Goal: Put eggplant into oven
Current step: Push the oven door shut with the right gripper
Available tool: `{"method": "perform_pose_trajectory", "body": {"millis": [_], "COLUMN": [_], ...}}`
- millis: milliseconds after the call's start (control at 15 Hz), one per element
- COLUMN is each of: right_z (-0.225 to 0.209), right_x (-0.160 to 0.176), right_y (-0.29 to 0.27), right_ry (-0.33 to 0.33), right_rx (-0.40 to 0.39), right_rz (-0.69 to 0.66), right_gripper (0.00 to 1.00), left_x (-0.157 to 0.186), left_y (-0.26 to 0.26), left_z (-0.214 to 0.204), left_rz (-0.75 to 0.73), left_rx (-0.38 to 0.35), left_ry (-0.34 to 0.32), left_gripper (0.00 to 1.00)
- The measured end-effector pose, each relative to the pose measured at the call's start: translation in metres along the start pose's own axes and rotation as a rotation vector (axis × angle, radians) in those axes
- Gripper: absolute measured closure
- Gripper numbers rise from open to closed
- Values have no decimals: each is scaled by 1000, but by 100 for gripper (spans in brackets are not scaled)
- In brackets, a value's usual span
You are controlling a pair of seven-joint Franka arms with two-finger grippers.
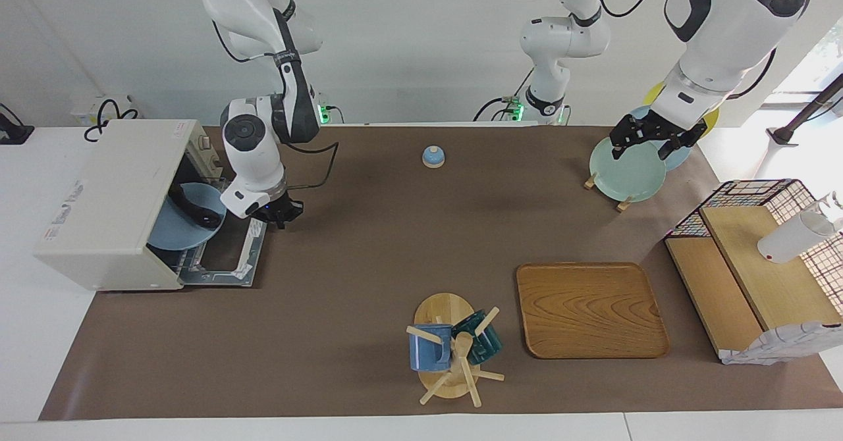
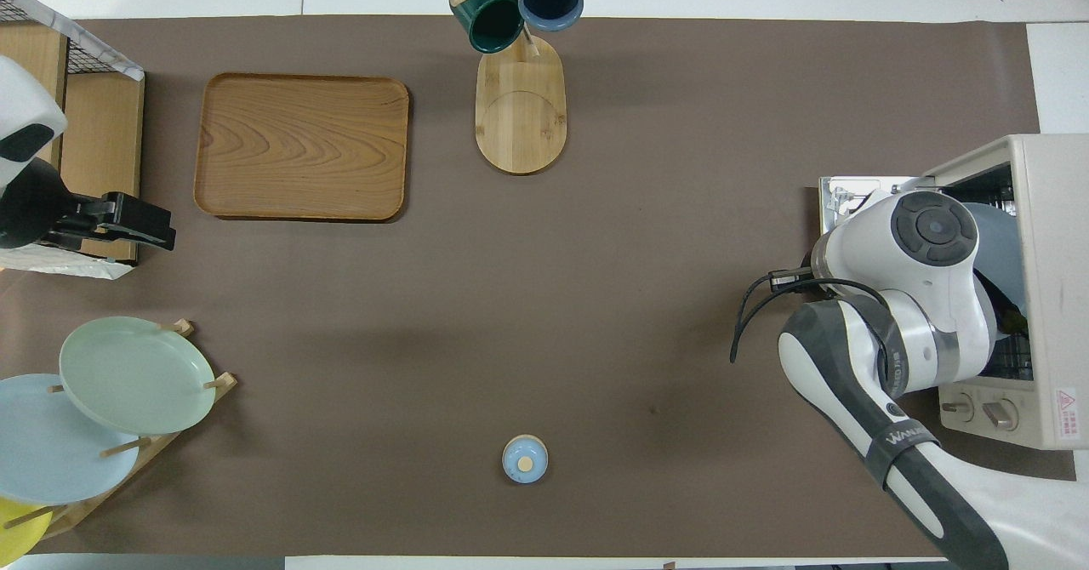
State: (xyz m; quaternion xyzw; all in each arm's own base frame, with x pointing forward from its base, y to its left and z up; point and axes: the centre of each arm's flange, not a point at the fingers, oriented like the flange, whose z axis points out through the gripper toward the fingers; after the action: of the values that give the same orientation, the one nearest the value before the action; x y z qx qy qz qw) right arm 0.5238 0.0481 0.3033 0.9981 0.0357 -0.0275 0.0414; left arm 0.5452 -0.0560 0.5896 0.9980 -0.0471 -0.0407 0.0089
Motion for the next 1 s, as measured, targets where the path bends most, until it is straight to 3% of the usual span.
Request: {"method": "perform_pose_trajectory", "body": {"millis": [333, 733, 1000], "right_z": [8, 7, -25], "right_x": [-2, -2, 14], "right_y": [5, -2, -6], "right_ry": [-7, 6, -53], "right_rx": [-12, -154, -213], "right_rz": [-34, -191, -216], "right_gripper": [99, 99, 99], "left_x": [0, 0, 0], "left_y": [0, 0, 0], "left_z": [0, 0, 0], "left_rz": [0, 0, 0], "left_rx": [0, 0, 0], "left_ry": [0, 0, 0], "left_gripper": [0, 0, 0]}}
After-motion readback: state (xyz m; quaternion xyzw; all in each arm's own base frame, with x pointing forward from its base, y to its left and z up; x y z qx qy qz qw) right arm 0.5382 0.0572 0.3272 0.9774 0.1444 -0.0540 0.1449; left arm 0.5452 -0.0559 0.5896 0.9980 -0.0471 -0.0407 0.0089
